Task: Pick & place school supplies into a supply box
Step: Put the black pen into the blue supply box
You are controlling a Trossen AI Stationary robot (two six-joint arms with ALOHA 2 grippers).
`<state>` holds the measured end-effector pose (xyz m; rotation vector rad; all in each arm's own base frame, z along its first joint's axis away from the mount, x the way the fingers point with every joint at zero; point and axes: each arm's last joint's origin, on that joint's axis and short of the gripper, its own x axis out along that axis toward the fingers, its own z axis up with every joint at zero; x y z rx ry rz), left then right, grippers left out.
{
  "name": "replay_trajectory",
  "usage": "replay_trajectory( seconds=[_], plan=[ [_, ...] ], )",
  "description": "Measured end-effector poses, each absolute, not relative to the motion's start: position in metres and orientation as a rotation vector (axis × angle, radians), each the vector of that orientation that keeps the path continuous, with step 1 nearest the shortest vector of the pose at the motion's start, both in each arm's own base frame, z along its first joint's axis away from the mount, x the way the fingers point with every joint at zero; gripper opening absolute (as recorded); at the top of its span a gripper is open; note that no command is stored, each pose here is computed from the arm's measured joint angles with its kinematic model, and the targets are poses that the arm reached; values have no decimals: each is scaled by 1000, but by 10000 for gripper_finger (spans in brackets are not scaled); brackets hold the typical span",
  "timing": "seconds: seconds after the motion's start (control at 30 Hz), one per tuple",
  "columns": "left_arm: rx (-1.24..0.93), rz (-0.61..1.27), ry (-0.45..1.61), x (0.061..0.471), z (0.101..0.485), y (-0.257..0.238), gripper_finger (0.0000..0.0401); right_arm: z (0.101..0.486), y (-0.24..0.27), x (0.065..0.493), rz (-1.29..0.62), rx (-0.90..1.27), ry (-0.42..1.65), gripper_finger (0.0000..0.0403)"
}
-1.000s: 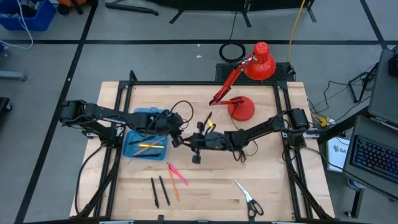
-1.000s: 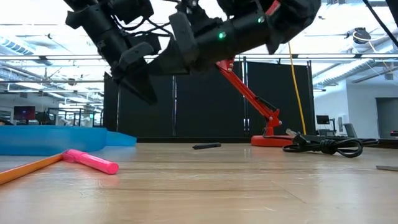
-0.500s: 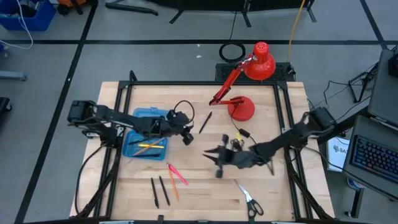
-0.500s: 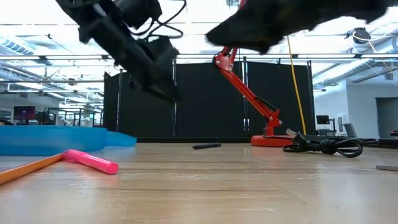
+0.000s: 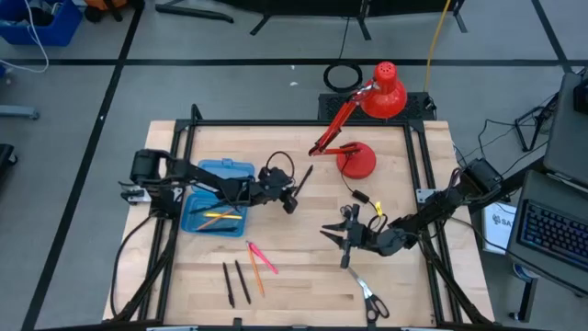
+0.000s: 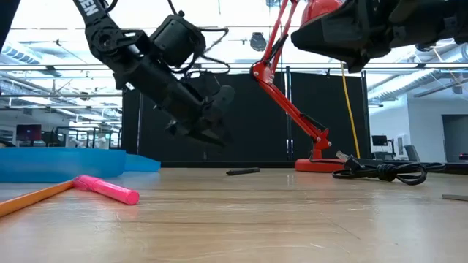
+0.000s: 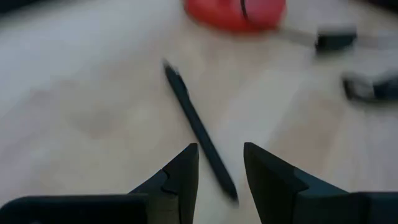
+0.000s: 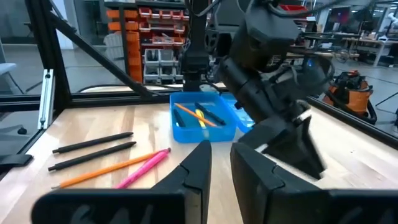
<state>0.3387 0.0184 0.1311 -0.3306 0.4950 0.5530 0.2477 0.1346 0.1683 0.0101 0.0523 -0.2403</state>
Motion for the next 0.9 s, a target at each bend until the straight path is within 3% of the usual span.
replay_trajectory(
  seconds=[0.37,0.7,0.9],
  plan=[
    [-350,675,424,341,127,29,134,169,134,248,-243,-7,48,50],
    [-313,659,414,345,119,31,137,170,134,248,-242,-6,44,50],
    [-320,651,405,347,115,32,200,169,134,248,-240,-7,48,50]
  ],
)
